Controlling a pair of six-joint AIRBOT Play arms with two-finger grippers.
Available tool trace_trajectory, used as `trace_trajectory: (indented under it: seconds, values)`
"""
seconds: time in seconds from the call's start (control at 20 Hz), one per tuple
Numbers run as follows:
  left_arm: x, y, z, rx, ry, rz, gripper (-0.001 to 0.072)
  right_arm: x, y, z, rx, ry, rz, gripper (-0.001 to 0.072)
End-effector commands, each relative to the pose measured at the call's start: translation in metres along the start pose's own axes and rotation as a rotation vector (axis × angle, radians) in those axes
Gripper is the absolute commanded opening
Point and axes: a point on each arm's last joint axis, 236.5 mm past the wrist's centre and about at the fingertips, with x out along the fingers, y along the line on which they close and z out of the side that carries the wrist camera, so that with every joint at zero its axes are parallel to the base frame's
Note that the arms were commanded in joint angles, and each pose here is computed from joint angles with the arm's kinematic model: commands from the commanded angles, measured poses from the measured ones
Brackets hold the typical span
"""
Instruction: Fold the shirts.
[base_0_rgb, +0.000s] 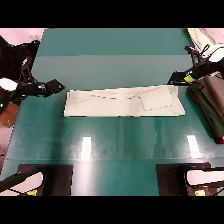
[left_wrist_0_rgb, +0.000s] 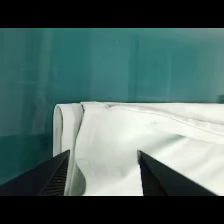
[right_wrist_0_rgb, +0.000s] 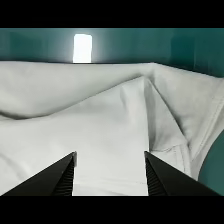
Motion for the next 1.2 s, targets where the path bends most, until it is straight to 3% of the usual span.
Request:
trace_trajectory:
  seconds: [0.0,0.05,0.1,0.15,0.2,0.25,0.3,0.65,1.15]
  values:
    - [-0.002,-0.011,-0.02,0.001,0.106,-0.041,0.0516,-0.005,-0.013,-0.016,-0.009,0.082,0.012,0.05]
    - [-0.003,-0.014,-0.029,0.002,0.144,-0.052,0.0394,-0.005,-0.025,-0.026,0.021,0.105,0.015,0.05]
    - [-0.005,-0.016,-0.039,0.005,0.184,-0.064,0.0176,-0.003,-0.036,-0.035,0.066,0.125,0.029,0.0503]
    - [-0.007,-0.019,-0.047,0.016,0.219,-0.076,0.0032,0.001,-0.043,-0.045,0.106,0.138,0.066,0.0514]
    - [-0.008,-0.021,-0.052,0.019,0.241,-0.083,0.0034,0.004,-0.047,-0.052,0.145,0.138,0.123,0.0522]
    - [-0.009,-0.022,-0.055,0.019,0.256,-0.088,0.0034,0.005,-0.052,-0.057,0.192,0.127,0.177,0.0603]
    - [-0.01,-0.022,-0.058,0.018,0.267,-0.091,0.0034,0.007,-0.057,-0.06,0.239,0.109,0.225,0.0631]
    - [-0.009,-0.049,-0.073,0.032,0.316,-0.153,0.0024,0.028,-0.1,-0.073,0.336,0.093,0.248,0.063]
    - [0.008,-0.111,-0.102,0.133,0.345,-0.215,0.0025,0.074,-0.051,-0.064,0.287,0.187,0.442,0.0612]
